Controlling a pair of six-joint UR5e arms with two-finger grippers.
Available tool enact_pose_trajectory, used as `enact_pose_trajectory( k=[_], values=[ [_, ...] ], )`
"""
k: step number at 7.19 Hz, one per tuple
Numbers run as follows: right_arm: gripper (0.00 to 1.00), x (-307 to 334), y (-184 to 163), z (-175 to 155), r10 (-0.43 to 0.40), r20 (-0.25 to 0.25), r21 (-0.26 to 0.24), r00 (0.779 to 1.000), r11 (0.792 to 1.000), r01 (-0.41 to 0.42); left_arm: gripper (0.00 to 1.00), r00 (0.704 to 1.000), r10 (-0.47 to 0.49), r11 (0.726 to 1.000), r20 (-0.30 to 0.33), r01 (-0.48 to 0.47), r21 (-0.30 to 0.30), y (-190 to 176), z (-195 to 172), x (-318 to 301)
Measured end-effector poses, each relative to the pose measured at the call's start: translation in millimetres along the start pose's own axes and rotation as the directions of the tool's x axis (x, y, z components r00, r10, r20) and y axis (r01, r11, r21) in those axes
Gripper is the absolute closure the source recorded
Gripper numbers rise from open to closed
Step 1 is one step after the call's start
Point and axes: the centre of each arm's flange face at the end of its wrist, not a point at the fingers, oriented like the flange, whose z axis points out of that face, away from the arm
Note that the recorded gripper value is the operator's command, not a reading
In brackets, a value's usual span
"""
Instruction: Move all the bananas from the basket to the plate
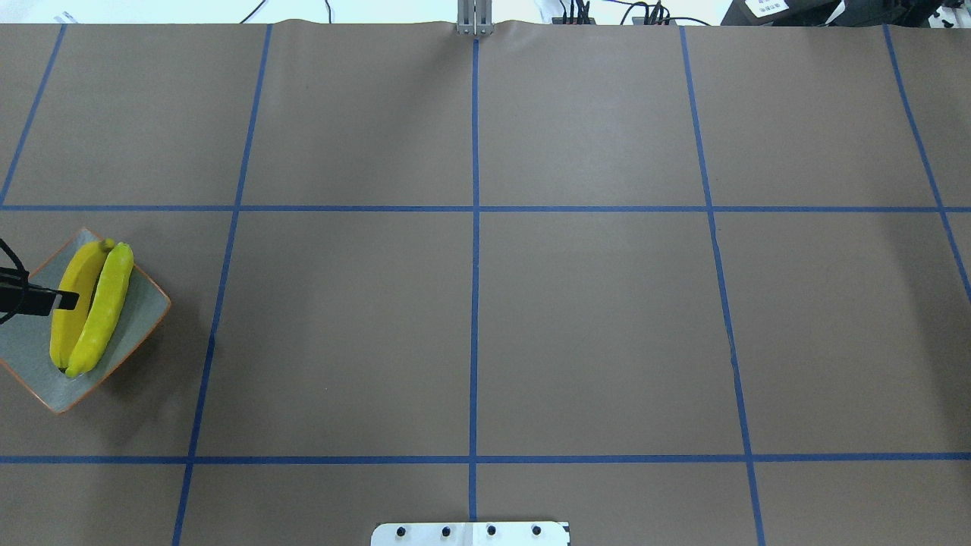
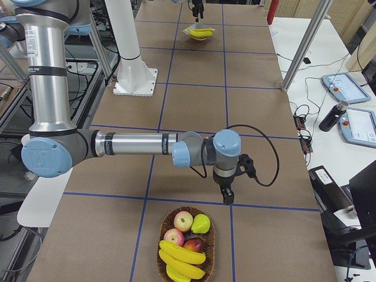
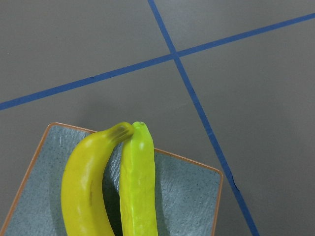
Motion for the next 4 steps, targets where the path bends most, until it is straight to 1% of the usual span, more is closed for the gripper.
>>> enact_pose_trajectory(
  k=[2, 3, 4],
  values=[
    [0.0, 47.2, 72.2, 41.1, 0.016, -0.002, -0.001, 1.0, 1.0, -0.016, 0.0, 1.0, 0.005, 1.0, -0.003, -0.005, 0.006, -3.3, 0.4, 2.5],
    [0.01, 56.8, 99.6, 50.1, 0.042, -0.002, -0.007, 0.999, 0.999, -0.042, 0.0, 1.0, 0.008, 1.0, -0.005, -0.008, 0.009, -5.4, 0.7, 3.9],
    [0.01, 62.1, 119.5, 54.3, 0.067, -0.004, -0.012, 0.998, 0.998, -0.067, 0.0, 1.0, 0.009, 1.0, -0.006, -0.009, 0.011, -6.7, 1.0, 4.8]
  ],
)
